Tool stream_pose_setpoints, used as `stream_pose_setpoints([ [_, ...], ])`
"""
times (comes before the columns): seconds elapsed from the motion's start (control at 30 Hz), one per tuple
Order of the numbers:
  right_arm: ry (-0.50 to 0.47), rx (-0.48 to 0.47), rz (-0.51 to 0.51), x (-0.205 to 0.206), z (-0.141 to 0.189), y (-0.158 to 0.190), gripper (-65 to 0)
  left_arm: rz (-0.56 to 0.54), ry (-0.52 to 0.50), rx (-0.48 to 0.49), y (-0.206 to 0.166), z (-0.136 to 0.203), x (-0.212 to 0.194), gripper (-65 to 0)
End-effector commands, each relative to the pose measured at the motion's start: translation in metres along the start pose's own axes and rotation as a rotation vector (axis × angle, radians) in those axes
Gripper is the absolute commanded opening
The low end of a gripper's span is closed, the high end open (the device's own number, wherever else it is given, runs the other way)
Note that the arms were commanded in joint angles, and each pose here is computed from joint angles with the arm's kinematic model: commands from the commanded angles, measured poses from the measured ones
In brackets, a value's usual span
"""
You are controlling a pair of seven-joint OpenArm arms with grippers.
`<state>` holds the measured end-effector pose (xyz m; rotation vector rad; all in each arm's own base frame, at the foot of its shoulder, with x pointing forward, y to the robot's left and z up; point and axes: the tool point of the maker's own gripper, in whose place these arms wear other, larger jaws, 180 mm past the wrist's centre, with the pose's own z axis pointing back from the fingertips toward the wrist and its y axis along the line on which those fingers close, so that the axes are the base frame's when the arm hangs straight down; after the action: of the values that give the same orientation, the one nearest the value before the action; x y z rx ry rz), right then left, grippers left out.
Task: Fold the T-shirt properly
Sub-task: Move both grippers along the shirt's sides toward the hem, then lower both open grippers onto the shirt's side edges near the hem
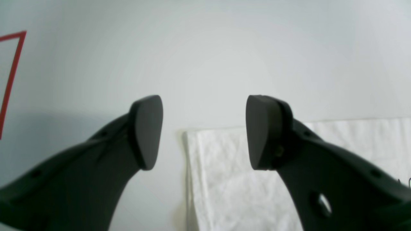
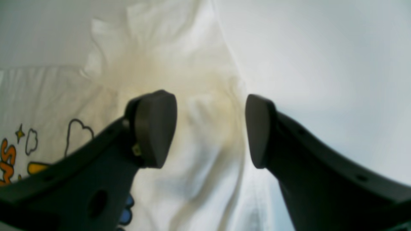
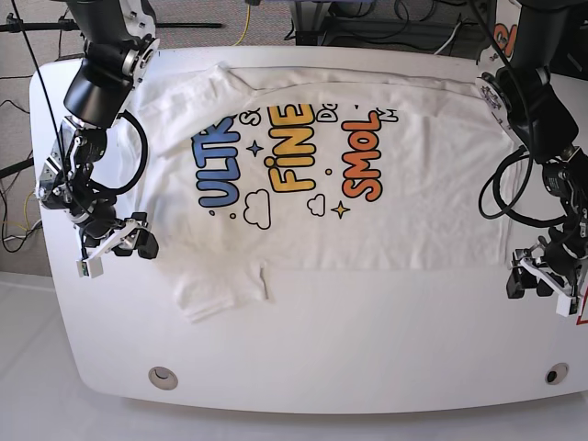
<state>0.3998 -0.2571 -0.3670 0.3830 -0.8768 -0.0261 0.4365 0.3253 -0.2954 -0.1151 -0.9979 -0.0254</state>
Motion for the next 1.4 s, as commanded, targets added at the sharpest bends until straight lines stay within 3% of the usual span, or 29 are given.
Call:
stream_pose_setpoints([
  [0.0, -0.068, 0.016, 0.007, 0.024, -0.005, -0.001, -29.2, -0.018, -0.045, 0.011, 0.005, -0.001, 0.021, -25.4],
  [0.6, -0.005, 0.023, 0.037, 0.007, -0.02, 0.0, -29.5, 0.014, 0.022, 0.011, 0.0, -0.02, -0.009, -25.1],
  [0.73, -0.004, 0.022, 0.022, 0.005, -0.019, -0.004, -29.1, -0.014, 0.018, -0.022, -0.003, -0.022, -0.01, -25.7],
  [1.2, 0.017, 0.036, -0.007, -0.005, -0.025, -0.002, -28.9, 0.071, -0.029, -0.047, 0.002, -0.029, -0.036, -23.8],
  [1.37, 0.023, 0.036, -0.008, -0.009, -0.027, -0.002, -28.8, 0.065, -0.001, -0.076, -0.005, -0.038, -0.046, -23.2],
])
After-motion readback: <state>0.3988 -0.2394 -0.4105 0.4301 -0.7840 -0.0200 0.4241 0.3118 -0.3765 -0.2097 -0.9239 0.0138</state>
